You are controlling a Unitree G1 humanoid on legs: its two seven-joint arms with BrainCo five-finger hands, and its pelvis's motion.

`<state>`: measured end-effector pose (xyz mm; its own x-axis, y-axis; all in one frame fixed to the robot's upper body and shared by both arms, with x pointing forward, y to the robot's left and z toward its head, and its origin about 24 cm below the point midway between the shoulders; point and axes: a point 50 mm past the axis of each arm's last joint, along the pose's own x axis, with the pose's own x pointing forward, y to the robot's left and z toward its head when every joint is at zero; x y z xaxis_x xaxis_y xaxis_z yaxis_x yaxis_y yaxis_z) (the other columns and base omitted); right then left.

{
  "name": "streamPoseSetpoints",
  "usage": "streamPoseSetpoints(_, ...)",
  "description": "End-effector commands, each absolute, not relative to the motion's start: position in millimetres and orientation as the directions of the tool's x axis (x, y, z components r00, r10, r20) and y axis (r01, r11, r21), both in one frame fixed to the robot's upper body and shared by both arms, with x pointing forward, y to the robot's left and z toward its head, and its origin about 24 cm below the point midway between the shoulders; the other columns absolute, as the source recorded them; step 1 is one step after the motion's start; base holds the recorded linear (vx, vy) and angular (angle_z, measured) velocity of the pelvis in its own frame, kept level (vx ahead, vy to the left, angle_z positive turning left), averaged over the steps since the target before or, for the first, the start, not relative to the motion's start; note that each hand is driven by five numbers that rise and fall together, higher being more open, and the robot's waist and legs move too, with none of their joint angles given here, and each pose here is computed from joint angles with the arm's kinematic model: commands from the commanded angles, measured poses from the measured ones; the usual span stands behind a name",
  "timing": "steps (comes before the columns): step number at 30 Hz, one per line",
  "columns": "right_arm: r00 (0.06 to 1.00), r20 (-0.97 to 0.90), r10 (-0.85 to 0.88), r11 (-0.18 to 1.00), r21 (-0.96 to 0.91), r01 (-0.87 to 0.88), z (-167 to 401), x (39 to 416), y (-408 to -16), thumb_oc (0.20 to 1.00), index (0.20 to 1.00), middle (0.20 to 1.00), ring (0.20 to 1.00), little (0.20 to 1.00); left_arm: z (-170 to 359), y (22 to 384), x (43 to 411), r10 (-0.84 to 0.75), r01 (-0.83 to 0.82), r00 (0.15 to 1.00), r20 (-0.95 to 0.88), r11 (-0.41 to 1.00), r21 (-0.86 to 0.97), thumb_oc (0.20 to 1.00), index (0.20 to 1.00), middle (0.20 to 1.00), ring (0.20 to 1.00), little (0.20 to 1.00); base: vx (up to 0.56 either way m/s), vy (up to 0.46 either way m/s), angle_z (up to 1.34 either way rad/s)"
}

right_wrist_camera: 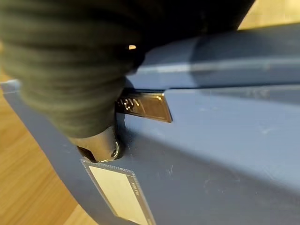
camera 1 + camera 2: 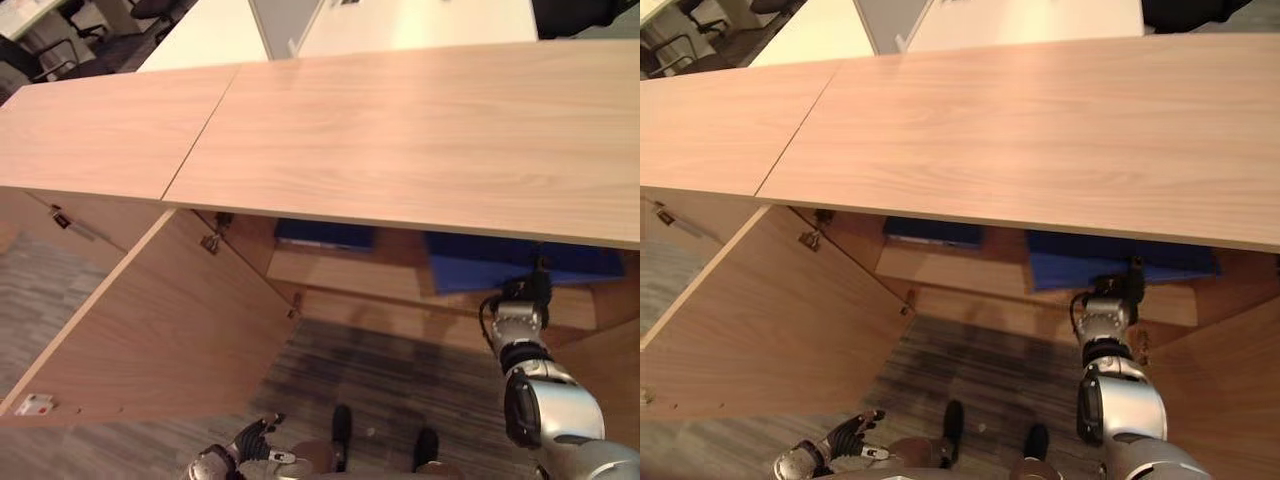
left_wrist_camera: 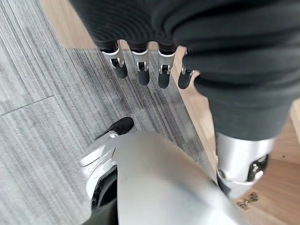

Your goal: Put the empty folder in the office cabinet

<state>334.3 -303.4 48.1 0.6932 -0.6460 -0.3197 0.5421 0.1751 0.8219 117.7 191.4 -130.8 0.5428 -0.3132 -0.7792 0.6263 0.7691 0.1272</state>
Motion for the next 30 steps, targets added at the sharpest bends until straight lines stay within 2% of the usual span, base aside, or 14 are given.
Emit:
streamPoseSetpoints(1, 0.677, -0.144, -0.722, 0.211, 0.886, 0.413, 117, 355, -326, 0.200, 0.200, 0.200, 0.200, 0.200, -129, 179, 126, -0.382, 0.715, 0.518, -0.765, 0.684, 0.142, 1.000, 1.000, 1.000, 1.000, 1.000, -0.16, 0.068, -0.01)
streamPoseSetpoints(10, 0.646, -0.012, -0.763, 0.246, 0.920, 0.307, 198, 366, -346, 0.200, 0.200, 0.200, 0.200, 0.200, -121, 179, 144, -0.398, 0.764, 0.538, -0.743, 0.603, 0.230, 1.000, 1.000, 1.000, 1.000, 1.000, -0.07, 0.002, 0.00)
streamPoseSetpoints(12, 0.637, -0.005, -0.771, 0.222, 0.935, 0.276, 219, 367, -349, 0.200, 0.200, 0.200, 0.200, 0.200, -111, 176, 161, -0.402, 0.732, 0.588, -0.702, 0.633, 0.252, 1.000, 1.000, 1.000, 1.000, 1.000, -0.01, -0.049, 0.03)
streamPoseSetpoints(13, 0.622, 0.021, -0.783, 0.242, 0.931, 0.273, 228, 363, -357, 0.200, 0.200, 0.200, 0.200, 0.200, -110, 182, 160, -0.379, 0.709, 0.607, -0.698, 0.655, 0.261, 1.000, 1.000, 1.000, 1.000, 1.000, 0.01, -0.065, 0.15)
streamPoseSetpoints(14, 0.580, 0.067, -0.812, 0.275, 0.920, 0.279, 248, 351, -375, 0.200, 0.200, 0.200, 0.200, 0.200, -113, 192, 143, -0.353, 0.685, 0.607, -0.712, 0.686, 0.244, 1.000, 1.000, 1.000, 1.000, 1.000, 0.01, -0.069, 0.19)
streamPoseSetpoints(17, 0.518, 0.140, -0.844, 0.327, 0.899, 0.291, 280, 332, -399, 0.200, 0.200, 0.200, 0.200, 0.200, -114, 204, 126, -0.341, 0.691, 0.584, -0.736, 0.685, 0.231, 1.000, 1.000, 1.000, 1.000, 1.000, 0.00, -0.028, 0.30)
streamPoseSetpoints(18, 0.496, 0.179, -0.850, 0.367, 0.876, 0.312, 292, 319, -414, 0.200, 0.200, 0.200, 0.200, 0.200, -51, 187, 170, -0.508, 0.691, 0.684, -0.523, 0.680, 0.244, 1.000, 1.000, 1.000, 1.000, 1.000, 0.01, -0.030, 0.27)
streamPoseSetpoints(19, 0.493, 0.229, -0.839, 0.383, 0.893, 0.237, 313, 322, -405, 0.200, 0.200, 0.200, 0.200, 0.200, -76, 194, 145, -0.477, 0.706, 0.635, -0.608, 0.678, 0.206, 1.000, 1.000, 1.000, 1.000, 1.000, 0.01, -0.033, 0.15)
streamPoseSetpoints(20, 0.464, 0.236, -0.854, 0.372, 0.900, 0.226, 319, 313, -412, 0.200, 0.200, 0.200, 0.200, 0.200, -82, 194, 136, -0.470, 0.715, 0.622, -0.626, 0.667, 0.209, 1.000, 1.000, 1.000, 1.000, 1.000, 0.05, -0.021, 0.09)
streamPoseSetpoints(21, 0.428, 0.256, -0.866, 0.384, 0.891, 0.243, 327, 302, -422, 0.200, 0.200, 0.200, 0.200, 0.200, -94, 209, 122, -0.413, 0.718, 0.586, -0.697, 0.663, 0.211, 1.000, 1.000, 1.000, 1.000, 1.000, 0.04, 0.043, -0.02)
streamPoseSetpoints(22, 0.426, 0.269, -0.864, 0.387, 0.895, 0.220, 332, 304, -418, 0.200, 0.200, 0.200, 0.200, 0.200, -100, 220, 129, -0.360, 0.733, 0.564, -0.743, 0.633, 0.250, 1.000, 1.000, 1.000, 1.000, 1.000, 0.07, 0.084, -0.12)
streamPoseSetpoints(23, 0.459, 0.277, -0.844, 0.400, 0.895, 0.196, 339, 315, -405, 0.200, 0.200, 0.200, 0.200, 0.200, -96, 218, 150, -0.363, 0.742, 0.577, -0.731, 0.607, 0.285, 1.000, 1.000, 1.000, 1.000, 1.000, 0.06, 0.090, 0.02)
streamPoseSetpoints(25, 0.482, 0.280, -0.830, 0.391, 0.909, 0.145, 349, 326, -386, 0.200, 0.200, 0.200, 0.200, 0.200, -95, 202, 168, -0.388, 0.721, 0.609, -0.692, 0.634, 0.280, 1.000, 1.000, 1.000, 1.000, 1.000, 0.06, 0.051, -0.05)
streamPoseSetpoints(30, 0.521, 0.282, -0.806, 0.366, 0.928, 0.064, 356, 342, -359, 0.200, 0.200, 0.200, 0.200, 0.200, -91, 194, 180, -0.377, 0.650, 0.670, -0.640, 0.713, 0.261, 1.000, 1.000, 1.000, 1.000, 1.000, 0.05, 0.018, -0.05)
